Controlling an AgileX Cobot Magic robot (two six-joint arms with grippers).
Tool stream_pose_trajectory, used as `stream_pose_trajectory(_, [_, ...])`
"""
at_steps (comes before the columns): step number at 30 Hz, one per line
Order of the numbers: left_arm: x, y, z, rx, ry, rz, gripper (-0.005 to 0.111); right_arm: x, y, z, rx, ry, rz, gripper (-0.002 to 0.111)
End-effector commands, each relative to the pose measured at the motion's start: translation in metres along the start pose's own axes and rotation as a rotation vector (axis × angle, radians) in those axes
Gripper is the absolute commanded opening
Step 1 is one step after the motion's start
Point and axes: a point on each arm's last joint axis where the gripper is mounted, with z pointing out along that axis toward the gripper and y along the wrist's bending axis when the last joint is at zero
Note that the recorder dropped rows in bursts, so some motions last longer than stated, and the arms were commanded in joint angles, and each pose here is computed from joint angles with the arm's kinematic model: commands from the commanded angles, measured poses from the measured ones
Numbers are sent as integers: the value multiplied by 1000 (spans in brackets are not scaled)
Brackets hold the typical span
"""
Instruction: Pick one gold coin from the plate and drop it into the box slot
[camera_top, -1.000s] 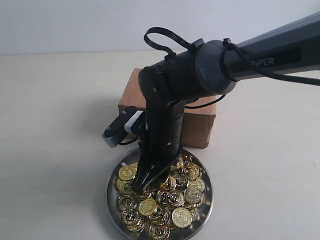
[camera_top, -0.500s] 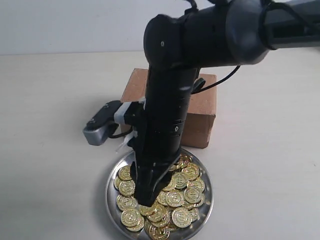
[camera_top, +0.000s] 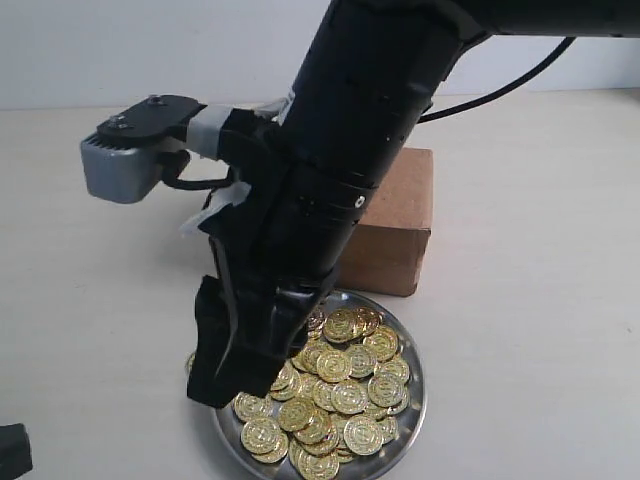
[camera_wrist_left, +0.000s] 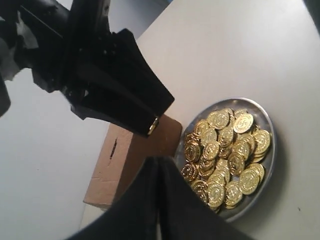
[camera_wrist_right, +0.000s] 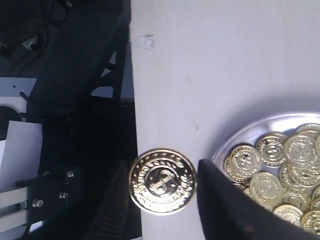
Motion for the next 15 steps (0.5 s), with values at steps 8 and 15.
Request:
stream_pose_trajectory(8, [4, -7, 9, 170, -27, 66, 76, -9, 28, 12, -19, 43, -50, 32])
stream_pose_trajectory(15, [5, -12, 8, 230, -34, 188, 59, -12, 37, 14, -44, 30, -55, 32])
